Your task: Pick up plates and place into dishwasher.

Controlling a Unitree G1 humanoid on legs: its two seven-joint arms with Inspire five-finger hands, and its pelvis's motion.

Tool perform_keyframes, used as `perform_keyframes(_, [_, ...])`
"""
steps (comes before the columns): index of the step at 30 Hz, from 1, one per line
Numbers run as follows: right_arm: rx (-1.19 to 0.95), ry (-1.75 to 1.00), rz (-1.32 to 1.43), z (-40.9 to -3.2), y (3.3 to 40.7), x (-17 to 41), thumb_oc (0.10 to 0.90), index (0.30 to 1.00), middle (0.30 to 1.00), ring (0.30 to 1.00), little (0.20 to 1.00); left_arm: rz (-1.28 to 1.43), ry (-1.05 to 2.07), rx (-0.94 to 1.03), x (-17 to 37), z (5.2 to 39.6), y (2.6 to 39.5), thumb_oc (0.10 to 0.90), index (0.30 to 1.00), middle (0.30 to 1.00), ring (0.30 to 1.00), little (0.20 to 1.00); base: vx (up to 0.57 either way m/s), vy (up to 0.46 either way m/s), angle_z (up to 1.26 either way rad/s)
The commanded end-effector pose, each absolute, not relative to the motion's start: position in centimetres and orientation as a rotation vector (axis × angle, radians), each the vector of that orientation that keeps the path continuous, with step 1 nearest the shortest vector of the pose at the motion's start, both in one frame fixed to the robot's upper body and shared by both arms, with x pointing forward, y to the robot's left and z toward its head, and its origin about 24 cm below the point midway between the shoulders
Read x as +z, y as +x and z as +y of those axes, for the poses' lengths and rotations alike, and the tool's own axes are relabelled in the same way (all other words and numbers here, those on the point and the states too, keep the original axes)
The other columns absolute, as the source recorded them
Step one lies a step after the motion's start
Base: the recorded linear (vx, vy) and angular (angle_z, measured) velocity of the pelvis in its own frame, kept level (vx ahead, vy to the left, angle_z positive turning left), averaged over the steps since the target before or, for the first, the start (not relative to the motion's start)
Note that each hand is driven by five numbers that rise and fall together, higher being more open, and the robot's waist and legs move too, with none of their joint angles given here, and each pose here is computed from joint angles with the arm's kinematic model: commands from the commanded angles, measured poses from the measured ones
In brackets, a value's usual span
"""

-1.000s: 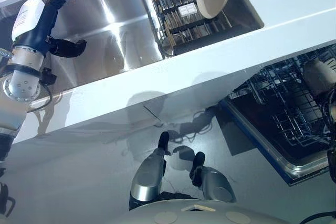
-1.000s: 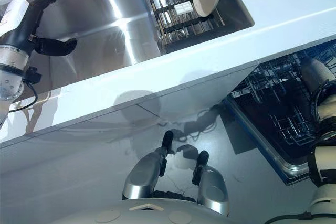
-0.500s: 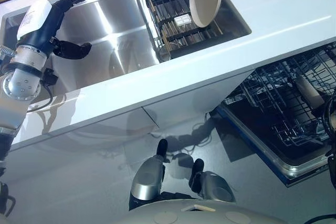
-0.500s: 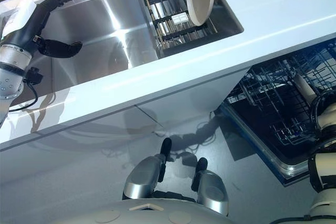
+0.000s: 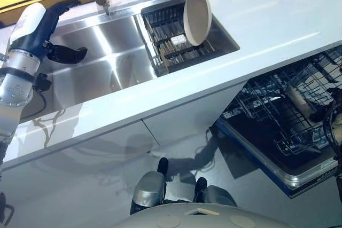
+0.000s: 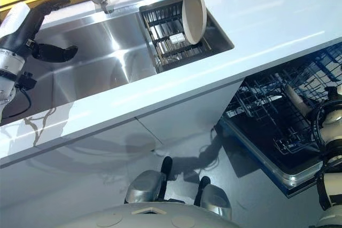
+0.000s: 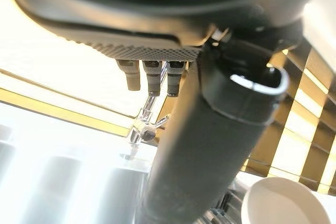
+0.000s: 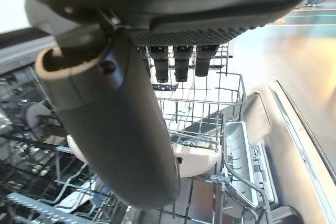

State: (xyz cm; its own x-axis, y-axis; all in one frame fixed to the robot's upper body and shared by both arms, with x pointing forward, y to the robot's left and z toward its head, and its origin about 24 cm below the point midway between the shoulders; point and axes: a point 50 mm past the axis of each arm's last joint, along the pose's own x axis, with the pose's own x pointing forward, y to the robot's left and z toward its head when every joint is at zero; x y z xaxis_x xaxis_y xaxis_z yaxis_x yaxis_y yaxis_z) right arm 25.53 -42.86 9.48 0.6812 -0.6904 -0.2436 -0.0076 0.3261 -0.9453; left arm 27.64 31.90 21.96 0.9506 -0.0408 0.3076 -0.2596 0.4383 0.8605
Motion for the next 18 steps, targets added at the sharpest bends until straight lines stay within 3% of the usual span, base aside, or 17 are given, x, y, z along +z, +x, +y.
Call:
perform_keyframes(1, [-0.547,-1.263,0.569,-43.0,25.8,12.7,0.8,0.9,0.9,0.9,0.9,-0.508,1.046,0.245,25.7,31.9,26.2,0.8,0.9,0.9,0.9,0.9,-0.15,0.167,-0.08])
perform_keyframes(18, [-0.41,-0.925,0.144,-36.9,26.1,11.7,0.8,0.9,0.9,0.9,0.9,-0.62,1.145,0.359,28.1,31.6,26.8,0.8,0.9,0.9,0.9,0.9,-0.12,0.156,-0.2])
